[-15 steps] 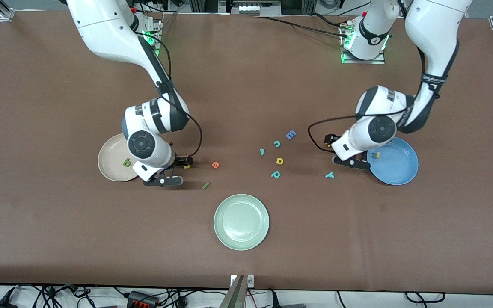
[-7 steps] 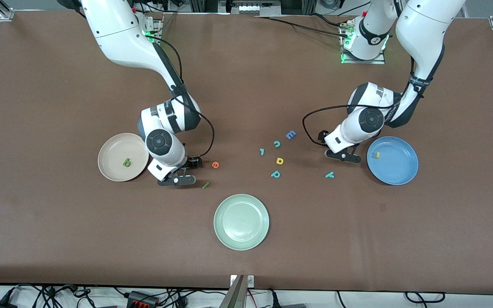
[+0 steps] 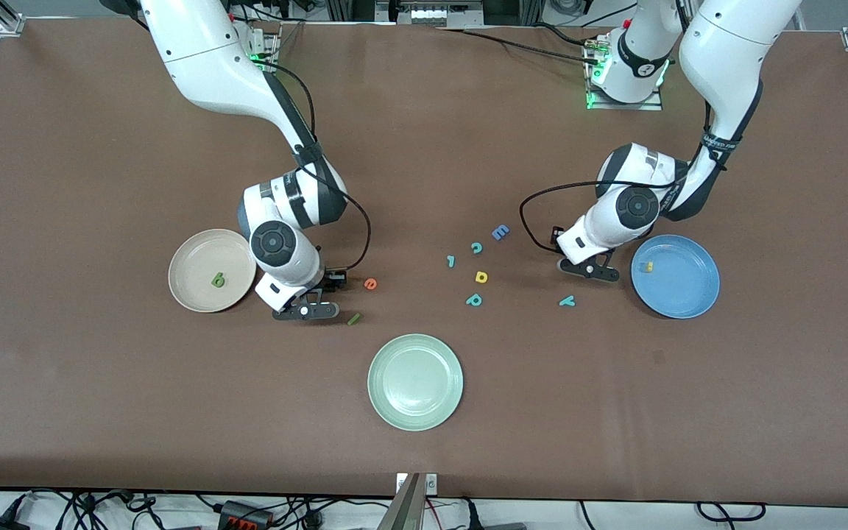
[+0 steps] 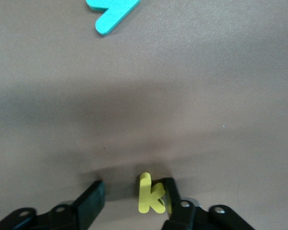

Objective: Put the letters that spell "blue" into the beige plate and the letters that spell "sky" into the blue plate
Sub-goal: 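Grasp yellow u with the right gripper while the left gripper grasps yellow k, then place u on the white plate while the left gripper places k on blue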

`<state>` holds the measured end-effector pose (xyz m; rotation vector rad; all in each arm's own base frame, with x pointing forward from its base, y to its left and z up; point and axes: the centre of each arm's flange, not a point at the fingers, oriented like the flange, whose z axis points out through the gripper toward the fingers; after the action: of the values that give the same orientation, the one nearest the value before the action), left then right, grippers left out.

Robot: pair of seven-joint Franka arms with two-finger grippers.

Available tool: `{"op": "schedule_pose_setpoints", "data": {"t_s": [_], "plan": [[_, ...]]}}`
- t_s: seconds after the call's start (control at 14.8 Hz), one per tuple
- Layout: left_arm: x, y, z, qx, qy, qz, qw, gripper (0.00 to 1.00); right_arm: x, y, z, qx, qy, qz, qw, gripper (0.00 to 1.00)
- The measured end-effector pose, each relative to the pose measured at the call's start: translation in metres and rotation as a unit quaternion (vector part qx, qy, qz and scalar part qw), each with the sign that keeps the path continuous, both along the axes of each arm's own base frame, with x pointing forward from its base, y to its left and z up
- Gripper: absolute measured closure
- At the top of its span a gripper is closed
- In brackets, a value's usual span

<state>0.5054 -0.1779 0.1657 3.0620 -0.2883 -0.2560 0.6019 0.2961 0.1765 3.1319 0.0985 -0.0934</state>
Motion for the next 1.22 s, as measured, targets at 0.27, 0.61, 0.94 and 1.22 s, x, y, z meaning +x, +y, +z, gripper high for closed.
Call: {"op": "schedule_pose_setpoints", "data": {"t_s": [0.27, 0.61, 0.94, 1.22], "plan": [[-0.001, -0.006, 0.005, -0.001, -0.002, -0.006, 1.000, 0.77, 0.003, -0.005, 0.002, 0.007, 0.002, -0.014, 1.000, 0.74], [0.013, 0.005, 0.022, 0.018, 0.031, 0.001, 0.999, 0.76, 0.024, -0.035, 0.027, 0.011, -0.002, -0.040, 0.999, 0.74], [0.077, 0.045, 0.109, 0.029, 0.056, -0.018, 0.998, 0.76, 0.043, -0.131, 0.076, 0.017, 0.052, -0.057, 0.997, 0.74], [0.101, 0.135, 0.118, 0.031, 0.049, -0.066, 0.996, 0.76, 0.036, -0.193, 0.068, 0.018, 0.093, -0.073, 0.993, 0.74]]}}
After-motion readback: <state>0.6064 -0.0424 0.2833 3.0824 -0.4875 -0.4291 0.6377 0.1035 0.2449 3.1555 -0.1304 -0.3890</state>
